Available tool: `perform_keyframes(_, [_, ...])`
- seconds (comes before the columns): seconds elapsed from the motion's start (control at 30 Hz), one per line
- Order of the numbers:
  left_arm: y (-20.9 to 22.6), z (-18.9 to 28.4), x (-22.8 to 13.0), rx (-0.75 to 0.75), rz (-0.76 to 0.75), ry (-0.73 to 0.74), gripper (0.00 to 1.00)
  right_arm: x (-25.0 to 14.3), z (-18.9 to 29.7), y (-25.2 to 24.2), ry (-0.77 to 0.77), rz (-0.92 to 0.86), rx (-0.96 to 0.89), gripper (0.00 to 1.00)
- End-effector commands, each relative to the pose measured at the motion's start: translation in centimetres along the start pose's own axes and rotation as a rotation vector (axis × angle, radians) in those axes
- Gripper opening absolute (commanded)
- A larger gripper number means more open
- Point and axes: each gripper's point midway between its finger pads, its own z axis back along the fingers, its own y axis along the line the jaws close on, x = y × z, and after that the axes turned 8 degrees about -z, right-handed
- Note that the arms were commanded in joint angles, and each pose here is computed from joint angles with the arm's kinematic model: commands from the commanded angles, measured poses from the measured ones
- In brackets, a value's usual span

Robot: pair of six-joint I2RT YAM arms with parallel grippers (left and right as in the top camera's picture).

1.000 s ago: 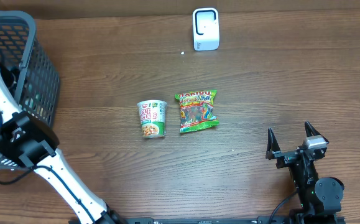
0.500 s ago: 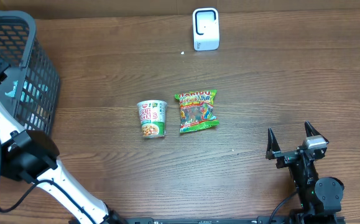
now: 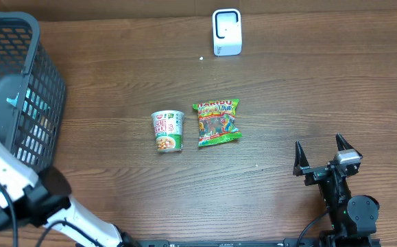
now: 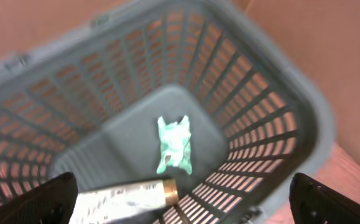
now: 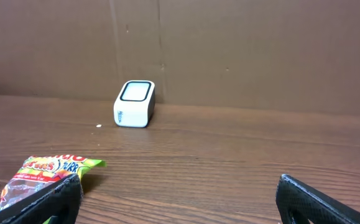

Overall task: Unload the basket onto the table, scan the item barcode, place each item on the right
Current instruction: 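Grasp the mint-green wrapped packet with the left gripper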

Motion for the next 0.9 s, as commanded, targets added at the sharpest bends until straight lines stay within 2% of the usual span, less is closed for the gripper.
perform_keyframes(0.0, [0.6,-8.0,-3.3,0.076,0.104,0.186,1.00,-0.2,0.0,-0.3,-0.003,-0.002,-0.012,1.00])
perform_keyframes(0.3, [-0.3,-19.9,-9.6,0.098,0.076,0.426,1.00,-0.2,0.0,-0.3,-0.003,-0.002,-0.012,1.00])
perform_keyframes(0.73, [-0.1,-26.8,-16.4,0.128,0.008,0.620,1.00,-0.2,0.0,-0.3,-0.003,-0.002,-0.012,1.00])
perform_keyframes(0.87, [-0.1,-27.8,-17.6,0.134,0.005,0.651,0.96,-0.2,0.0,-0.3,-0.003,-0.002,-0.012,1.00])
